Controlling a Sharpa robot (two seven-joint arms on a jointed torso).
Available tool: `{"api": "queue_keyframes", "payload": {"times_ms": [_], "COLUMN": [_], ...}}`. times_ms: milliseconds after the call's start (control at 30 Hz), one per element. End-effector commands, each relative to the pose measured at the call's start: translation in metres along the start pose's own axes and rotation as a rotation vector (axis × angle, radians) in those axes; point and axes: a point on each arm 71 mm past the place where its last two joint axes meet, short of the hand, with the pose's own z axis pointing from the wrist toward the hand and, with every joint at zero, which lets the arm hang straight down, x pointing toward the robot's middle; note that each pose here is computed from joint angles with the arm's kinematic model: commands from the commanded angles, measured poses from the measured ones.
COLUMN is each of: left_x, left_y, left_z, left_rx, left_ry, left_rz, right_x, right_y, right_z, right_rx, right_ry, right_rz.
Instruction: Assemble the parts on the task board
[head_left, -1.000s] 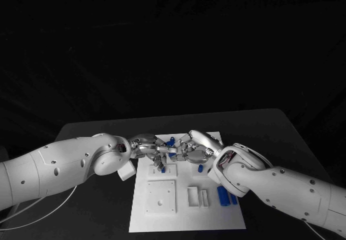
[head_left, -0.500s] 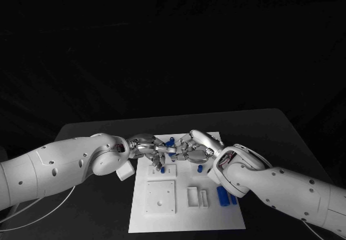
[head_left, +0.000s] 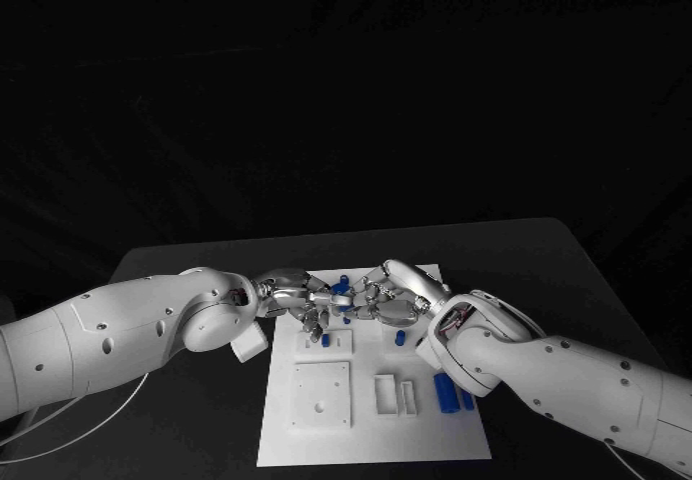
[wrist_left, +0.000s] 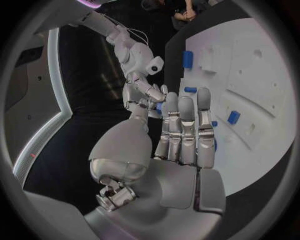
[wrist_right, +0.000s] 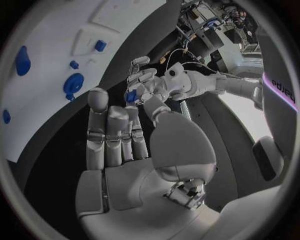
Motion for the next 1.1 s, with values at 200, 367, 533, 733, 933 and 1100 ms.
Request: {"api": "queue_keyframes", "payload": {"times_ms": [200,367,533,733,933,1100], "left_x": [-0.0004,-0.0006,-0.0008,-0.0006,-0.0012,-0.0009], "left_y": [-0.0032,-0.0036,-0.0037,-0.0036,-0.0027,-0.0026], "left_z": [0.0011,0.0016,0.0018,0.002,0.0014,0.0013], "left_rx": [0.027,0.029,0.031,0.028,0.02,0.02], "left_ry": [-0.021,-0.028,-0.032,-0.03,-0.03,-0.026], "left_rz": [0.014,0.017,0.018,0.019,0.023,0.024], "right_x": [0.0017,0.0026,0.0036,0.0034,0.0029,0.0026], "right_y": [0.0011,0.0018,0.0023,0.0023,0.0017,0.0014], "right_z": [-0.0002,-0.0003,-0.0004,-0.0006,-0.0011,-0.0011], "right_rx": [0.005,0.009,0.014,0.025,0.033,0.042], "right_ry": [-0.003,-0.007,-0.007,-0.022,-0.035,-0.046], "right_rz": [0.011,0.021,0.027,0.03,0.032,0.033]}}
